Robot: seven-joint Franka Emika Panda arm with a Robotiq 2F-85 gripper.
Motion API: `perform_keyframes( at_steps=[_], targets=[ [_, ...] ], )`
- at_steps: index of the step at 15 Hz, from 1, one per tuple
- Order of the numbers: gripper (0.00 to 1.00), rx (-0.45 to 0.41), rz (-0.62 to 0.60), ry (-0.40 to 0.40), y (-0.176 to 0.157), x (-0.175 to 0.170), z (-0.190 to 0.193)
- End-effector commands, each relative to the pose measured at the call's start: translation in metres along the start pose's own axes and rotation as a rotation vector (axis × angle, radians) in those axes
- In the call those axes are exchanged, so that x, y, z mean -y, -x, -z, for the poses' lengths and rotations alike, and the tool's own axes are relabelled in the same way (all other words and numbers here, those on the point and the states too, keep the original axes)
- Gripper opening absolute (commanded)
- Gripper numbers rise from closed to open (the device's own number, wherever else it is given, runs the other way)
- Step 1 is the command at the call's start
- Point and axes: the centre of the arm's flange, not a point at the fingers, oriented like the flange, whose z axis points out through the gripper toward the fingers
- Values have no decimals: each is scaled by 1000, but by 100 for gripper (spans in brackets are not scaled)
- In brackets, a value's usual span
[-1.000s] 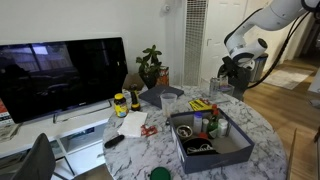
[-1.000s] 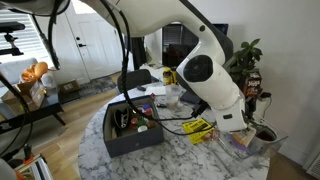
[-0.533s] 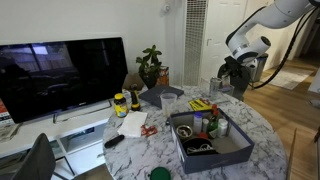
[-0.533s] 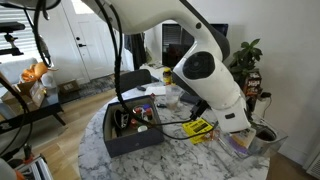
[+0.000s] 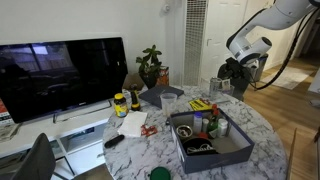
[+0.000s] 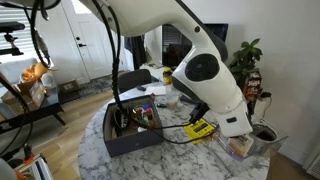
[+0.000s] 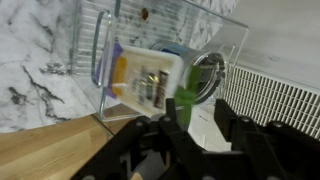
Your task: Put the white and purple packet in the clear container
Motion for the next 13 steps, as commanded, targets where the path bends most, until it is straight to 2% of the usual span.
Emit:
perform_keyframes(
  at_steps=[1, 4, 7, 8, 9, 10, 11, 13],
  targets=[
    [77, 28, -16, 23, -8, 7, 10],
    [98, 28, -22, 20, -11, 11, 13],
    [100, 46, -31, 2, -13, 20, 22],
    [100, 90, -37, -2, -13, 25, 30],
    [100, 180, -46, 1, -11, 30, 40],
    [100, 230, -45, -12, -9, 35, 50],
    [100, 139, -29, -16, -5, 25, 17],
    [99, 192, -35, -31, -5, 34, 31]
  ],
)
